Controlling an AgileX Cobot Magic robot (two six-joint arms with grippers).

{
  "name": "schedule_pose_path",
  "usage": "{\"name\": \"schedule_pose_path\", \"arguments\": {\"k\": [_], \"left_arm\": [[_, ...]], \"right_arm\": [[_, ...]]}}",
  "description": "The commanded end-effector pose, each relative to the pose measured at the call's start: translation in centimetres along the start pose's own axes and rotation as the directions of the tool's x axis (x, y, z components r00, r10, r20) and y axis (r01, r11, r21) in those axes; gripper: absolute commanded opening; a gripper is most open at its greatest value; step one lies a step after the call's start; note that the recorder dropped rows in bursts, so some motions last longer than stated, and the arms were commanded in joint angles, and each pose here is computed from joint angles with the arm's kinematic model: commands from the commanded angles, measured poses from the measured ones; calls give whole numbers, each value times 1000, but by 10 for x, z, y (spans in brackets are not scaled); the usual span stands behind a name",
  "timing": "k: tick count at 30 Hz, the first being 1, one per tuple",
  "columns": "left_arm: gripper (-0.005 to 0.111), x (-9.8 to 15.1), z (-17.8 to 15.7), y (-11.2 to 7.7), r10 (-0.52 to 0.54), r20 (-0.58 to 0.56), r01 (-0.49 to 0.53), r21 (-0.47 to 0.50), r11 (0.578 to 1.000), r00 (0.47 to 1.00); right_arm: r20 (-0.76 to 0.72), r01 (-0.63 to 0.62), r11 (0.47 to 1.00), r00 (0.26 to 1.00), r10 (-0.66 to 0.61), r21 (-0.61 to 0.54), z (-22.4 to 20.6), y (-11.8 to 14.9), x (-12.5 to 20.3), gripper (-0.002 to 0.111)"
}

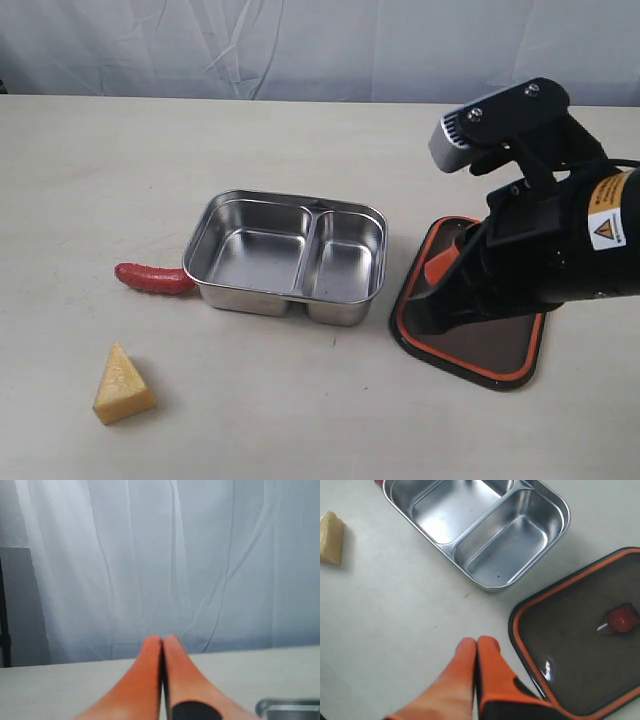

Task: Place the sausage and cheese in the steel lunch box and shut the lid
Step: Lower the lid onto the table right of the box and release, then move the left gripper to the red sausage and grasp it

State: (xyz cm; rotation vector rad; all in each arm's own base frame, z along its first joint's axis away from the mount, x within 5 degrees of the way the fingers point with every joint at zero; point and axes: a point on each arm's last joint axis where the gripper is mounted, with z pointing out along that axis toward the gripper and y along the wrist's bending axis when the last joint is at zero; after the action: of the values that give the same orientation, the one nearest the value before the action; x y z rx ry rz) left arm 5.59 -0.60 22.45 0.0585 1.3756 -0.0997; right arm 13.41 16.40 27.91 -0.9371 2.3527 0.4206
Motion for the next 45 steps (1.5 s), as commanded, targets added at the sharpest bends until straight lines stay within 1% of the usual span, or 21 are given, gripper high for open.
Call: {"name": "schedule_pose_path", "arguments": {"k": [1,2,4,5,7,8,10,12,14,16,18,21,24,26,27,30,37,39,43,44,45], "left_arm": [[0,-17,-3,6,-331,210,339,-1,941,920],[0,-15,-2,6,-389,190,394,12,919,902],[0,-28,1,2,-374,125,373,29,927,919],[0,-34,5,-1,-301,49,300,27,953,952],[0,-52,14,-3,-190,-10,190,35,981,982],[0,-63,24,-4,-122,-48,124,41,991,991],[0,-86,57,-9,87,-129,-76,90,993,988],[0,-91,87,-14,217,-215,-191,132,973,952],[0,-92,115,-18,334,-301,-291,179,940,893],[0,-84,142,-24,444,-415,-372,244,895,794],[0,-77,161,-30,522,-505,-411,321,853,688],[0,-56,179,-39,627,-605,-395,487,779,491],[0,-36,186,-46,764,-561,-354,677,645,318],[0,-23,190,-50,835,-498,-315,773,550,235],[0,-17,192,-50,852,-478,-308,795,523,213],[0,1,199,-53,856,-485,-272,812,517,178],[2,36,214,-59,862,-488,-217,834,507,138],[12,47,215,-59,864,-492,-191,842,504,112],[47,64,218,-60,868,-489,-160,854,496,79],[56,68,220,-60,875,-479,-161,860,484,74],[61,71,221,-60,889,-454,-168,873,458,60]], "right_arm": [[28,-10,1000,1000,11,-10,-2,1,-2,0],[28,-10,1000,1000,11,-10,-2,1,-2,0],[34,-11,1000,999,11,-11,-2,1,-2,0],[39,-11,1000,999,11,-12,-2,1,-3,0],[42,-8,1000,999,8,-10,-2,1,-3,0],[44,-8,1000,999,8,-10,-2,1,-3,0],[54,-8,1000,998,8,-12,-2,1,-4,0],[62,-2,1000,998,3,-9,-2,1,-5,0],[67,-2,1000,998,3,-9,-2,1,-5,0],[67,-2,1000,998,3,-9,-2,1,-5,0],[63,5,1000,998,-5,-3,-2,0,-5,0],[55,20,1000,998,-20,10,-2,-1,-4,0],[50,36,999,998,-37,24,-2,-2,-4,0],[50,41,999,998,-42,27,-2,-2,-4,0],[50,43,999,998,-44,29,-2,-2,-4,0],[50,45,999,998,-46,30,-2,-3,-4,0],[38,45,998,998,-46,32,-2,-3,-3,0],[30,45,998,999,-46,33,-2,-3,-2,0],[21,48,998,999,-49,37,-2,-3,-1,0],[20,52,998,998,-53,40,-2,-4,-1,0],[20,55,998,998,-56,42,-2,-4,-1,0]]}}
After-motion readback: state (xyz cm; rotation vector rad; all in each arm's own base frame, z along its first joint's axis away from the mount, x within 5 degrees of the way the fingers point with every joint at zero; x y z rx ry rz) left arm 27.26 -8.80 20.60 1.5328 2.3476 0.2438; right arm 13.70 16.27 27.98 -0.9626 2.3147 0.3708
